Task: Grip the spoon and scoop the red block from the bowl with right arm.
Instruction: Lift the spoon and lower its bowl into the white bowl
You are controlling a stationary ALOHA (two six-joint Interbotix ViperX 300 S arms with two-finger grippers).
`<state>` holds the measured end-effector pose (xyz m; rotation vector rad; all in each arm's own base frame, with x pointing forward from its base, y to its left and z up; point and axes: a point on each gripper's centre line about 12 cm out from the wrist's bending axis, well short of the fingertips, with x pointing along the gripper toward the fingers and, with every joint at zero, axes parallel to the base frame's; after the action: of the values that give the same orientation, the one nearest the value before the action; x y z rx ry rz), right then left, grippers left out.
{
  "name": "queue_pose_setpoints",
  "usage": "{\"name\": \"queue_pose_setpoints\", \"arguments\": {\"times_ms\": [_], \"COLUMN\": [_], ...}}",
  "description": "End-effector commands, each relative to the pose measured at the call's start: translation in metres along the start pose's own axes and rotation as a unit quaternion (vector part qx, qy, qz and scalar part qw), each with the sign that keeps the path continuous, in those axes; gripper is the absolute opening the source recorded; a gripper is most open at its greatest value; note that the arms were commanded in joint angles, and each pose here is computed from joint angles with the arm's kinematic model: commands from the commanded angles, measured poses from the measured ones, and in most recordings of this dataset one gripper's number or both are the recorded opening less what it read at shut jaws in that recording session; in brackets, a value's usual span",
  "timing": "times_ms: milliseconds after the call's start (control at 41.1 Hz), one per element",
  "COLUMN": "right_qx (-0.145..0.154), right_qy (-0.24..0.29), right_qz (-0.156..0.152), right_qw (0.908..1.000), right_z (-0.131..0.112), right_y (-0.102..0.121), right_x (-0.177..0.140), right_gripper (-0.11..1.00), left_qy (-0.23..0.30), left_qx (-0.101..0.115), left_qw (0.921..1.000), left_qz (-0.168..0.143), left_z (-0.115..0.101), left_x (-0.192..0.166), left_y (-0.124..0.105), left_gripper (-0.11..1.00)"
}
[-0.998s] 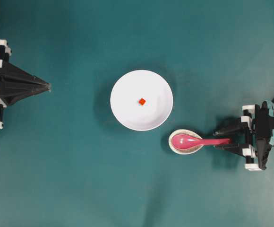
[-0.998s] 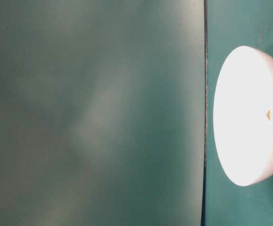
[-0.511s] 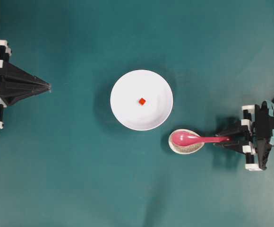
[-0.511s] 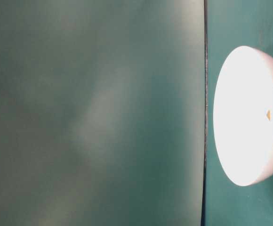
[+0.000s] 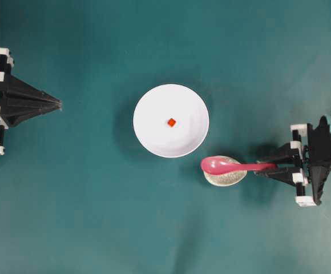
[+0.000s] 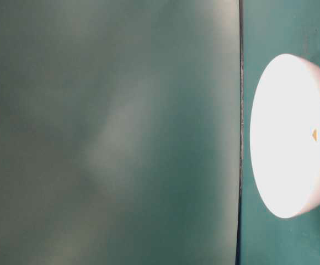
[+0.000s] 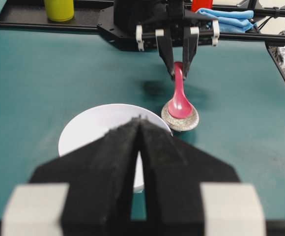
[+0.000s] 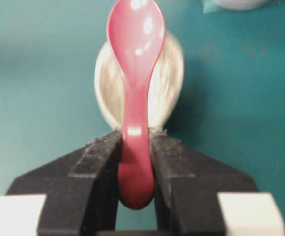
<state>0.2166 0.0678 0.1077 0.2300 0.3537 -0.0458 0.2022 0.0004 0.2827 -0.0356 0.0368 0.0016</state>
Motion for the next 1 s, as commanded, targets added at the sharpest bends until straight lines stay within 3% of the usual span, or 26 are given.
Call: {"name": "queue_pose_setpoints", "arguments": {"times_ms": [0,122,317,414,730,852,974], "right_qx": [0.015,0.002,-0.041,-0.033,0.029,0.084,0.174], "right_qy": [-0.027,-0.025,0.026,0.053,0.093,0.104,0.148], "right_qz": [0.0,-0.001,0.002,0.009,0.032,0.035,0.031], "right_qw": [0.9995,0.9997,0.9988,0.998,0.9947,0.9904,0.9731], "right_z": [0.029,0.058,0.113,0.143,0.229,0.252,0.256], "right_y": [0.002,0.002,-0.01,-0.019,-0.039,-0.042,-0.046], "right_x": [0.004,0.008,0.016,0.02,0.028,0.036,0.055], "right_gripper": [0.23,0.23,0.23,0.23,0.23,0.23,0.23], "left_qy": [-0.012,-0.012,-0.012,-0.011,-0.009,-0.009,-0.009], "left_qx": [0.002,0.002,0.001,0.002,0.002,0.002,0.004], "left_qw": [0.9999,0.9999,0.9999,0.9999,1.0,1.0,0.9999], "left_qz": [0.001,0.001,0.002,0.002,0.002,0.002,0.002], "left_z": [0.01,0.01,0.01,0.01,0.011,0.011,0.011], "left_x": [0.003,0.003,0.003,0.002,0.0,0.0,0.0], "left_y": [0.0,0.0,0.001,0.001,0.001,0.001,0.001], "left_gripper": [0.0,0.0,0.0,0.0,0.0,0.0,0.0]}}
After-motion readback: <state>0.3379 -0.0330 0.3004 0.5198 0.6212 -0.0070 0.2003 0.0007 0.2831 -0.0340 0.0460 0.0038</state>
